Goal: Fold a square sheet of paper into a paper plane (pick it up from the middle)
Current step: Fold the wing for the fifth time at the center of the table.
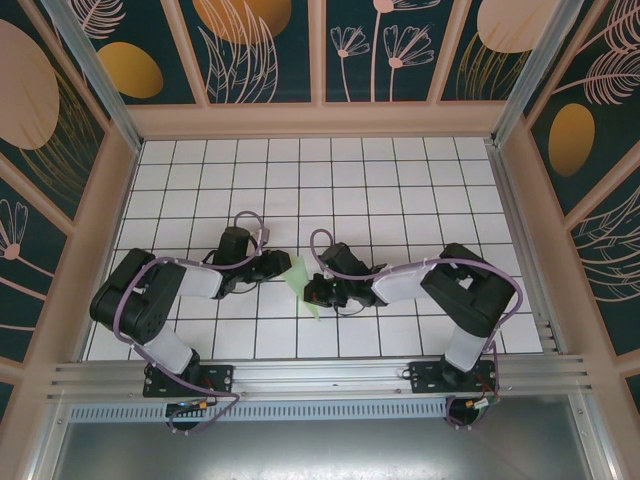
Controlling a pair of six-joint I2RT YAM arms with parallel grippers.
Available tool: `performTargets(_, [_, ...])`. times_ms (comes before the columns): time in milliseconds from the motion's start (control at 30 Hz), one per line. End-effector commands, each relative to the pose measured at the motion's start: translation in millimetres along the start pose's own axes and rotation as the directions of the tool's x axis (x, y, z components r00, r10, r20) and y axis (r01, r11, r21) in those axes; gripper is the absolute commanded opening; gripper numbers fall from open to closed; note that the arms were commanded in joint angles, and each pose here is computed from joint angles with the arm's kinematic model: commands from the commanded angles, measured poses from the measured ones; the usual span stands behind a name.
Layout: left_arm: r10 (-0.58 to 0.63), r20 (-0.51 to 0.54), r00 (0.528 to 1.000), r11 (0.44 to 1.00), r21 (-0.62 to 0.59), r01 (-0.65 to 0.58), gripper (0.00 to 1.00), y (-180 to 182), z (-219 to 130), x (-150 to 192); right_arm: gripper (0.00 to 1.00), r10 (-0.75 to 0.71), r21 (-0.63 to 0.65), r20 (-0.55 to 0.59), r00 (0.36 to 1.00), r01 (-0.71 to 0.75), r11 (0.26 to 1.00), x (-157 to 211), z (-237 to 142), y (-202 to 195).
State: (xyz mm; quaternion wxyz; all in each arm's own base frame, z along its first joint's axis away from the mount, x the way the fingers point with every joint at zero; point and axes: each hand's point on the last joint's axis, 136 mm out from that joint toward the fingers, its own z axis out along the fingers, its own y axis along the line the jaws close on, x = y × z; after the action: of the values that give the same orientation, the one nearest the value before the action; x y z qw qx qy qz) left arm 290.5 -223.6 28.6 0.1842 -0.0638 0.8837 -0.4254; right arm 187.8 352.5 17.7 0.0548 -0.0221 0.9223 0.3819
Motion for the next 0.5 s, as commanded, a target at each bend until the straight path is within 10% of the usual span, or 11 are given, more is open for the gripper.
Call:
performTargets(0, [0.002, -0.004, 1.0, 0.997, -0.083, -0.003, 0.34, 21, 2, 5, 0.0, -0.001, 0.075, -0.004, 1.0, 0.001, 0.997, 3, -7, -7])
performTargets(467, [-0.007, -0.027, 1.0, 0.998, -0.069, 0.005, 0.33, 21, 4, 11, 0.0, -0.063, -0.022, 0.02, 0.998, 0.063, 0.998, -34, 19, 45])
